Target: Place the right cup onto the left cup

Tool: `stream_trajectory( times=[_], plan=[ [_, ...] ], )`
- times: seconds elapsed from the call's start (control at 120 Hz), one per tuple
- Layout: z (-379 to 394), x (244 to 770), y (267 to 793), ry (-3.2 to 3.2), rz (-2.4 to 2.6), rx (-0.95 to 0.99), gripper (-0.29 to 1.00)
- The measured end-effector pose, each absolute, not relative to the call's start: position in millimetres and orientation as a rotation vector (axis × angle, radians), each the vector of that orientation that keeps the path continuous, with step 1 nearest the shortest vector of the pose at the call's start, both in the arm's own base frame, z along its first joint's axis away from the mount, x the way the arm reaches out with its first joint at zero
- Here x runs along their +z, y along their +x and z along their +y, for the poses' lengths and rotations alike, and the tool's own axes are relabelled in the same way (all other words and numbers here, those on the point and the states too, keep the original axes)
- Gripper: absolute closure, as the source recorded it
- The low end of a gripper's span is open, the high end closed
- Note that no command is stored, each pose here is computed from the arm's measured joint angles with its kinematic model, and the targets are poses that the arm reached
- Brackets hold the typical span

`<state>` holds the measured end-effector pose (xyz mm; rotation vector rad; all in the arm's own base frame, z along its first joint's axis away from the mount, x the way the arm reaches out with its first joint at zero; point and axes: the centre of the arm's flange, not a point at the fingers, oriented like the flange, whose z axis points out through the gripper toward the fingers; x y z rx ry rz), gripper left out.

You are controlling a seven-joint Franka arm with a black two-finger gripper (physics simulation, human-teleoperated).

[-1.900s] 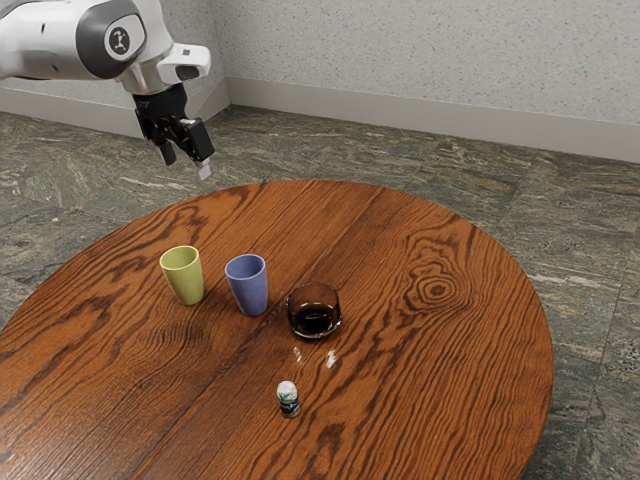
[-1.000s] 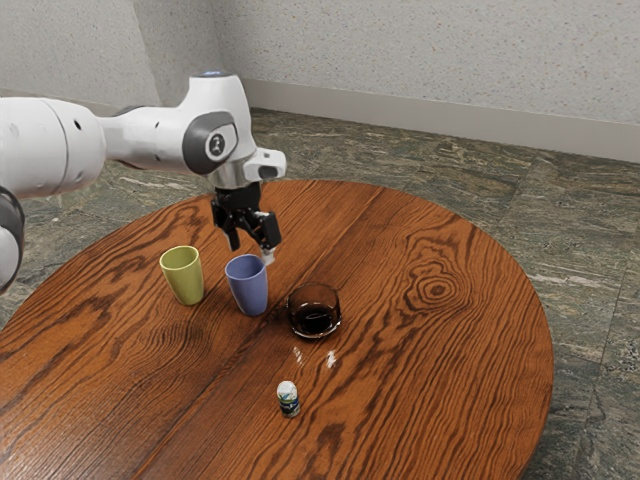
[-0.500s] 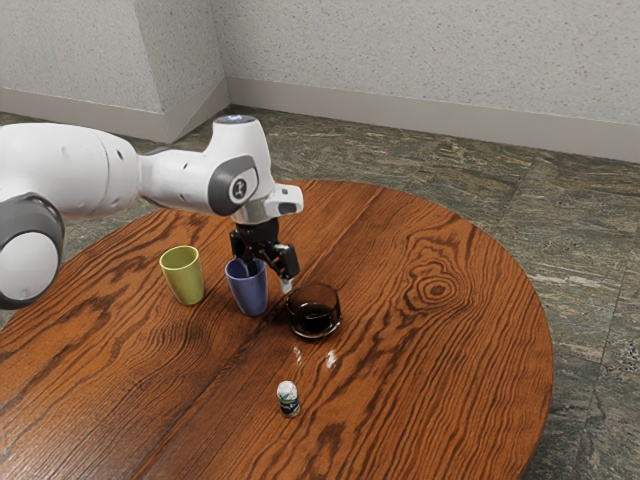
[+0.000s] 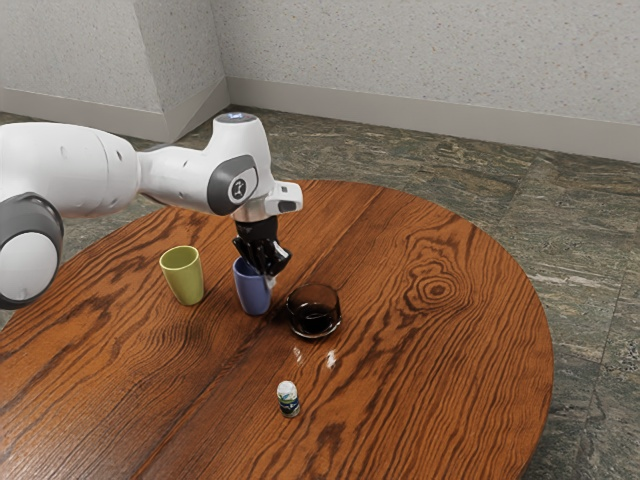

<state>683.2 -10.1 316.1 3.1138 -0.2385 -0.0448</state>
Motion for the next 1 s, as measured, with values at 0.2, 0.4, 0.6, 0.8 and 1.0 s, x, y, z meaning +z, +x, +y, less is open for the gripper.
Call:
stream_trajectory(
  times=[0.2, 0.4, 0.6, 0.8, 1.0],
  plan=[
    [-6.0, 343.3, 681.0, 3.130, -0.232, 0.000, 0.77],
    [2.8, 421.0, 639.9, 3.140, -0.211, 0.109, 0.76],
    [34.9, 490.9, 611.5, 3.157, -0.133, 0.196, 0.77],
    [73.3, 495.0, 605.3, 3.177, -0.039, 0.139, 0.77],
    [88.3, 486.8, 619.1, 3.198, -0.011, 0.112, 0.77]
  ],
)
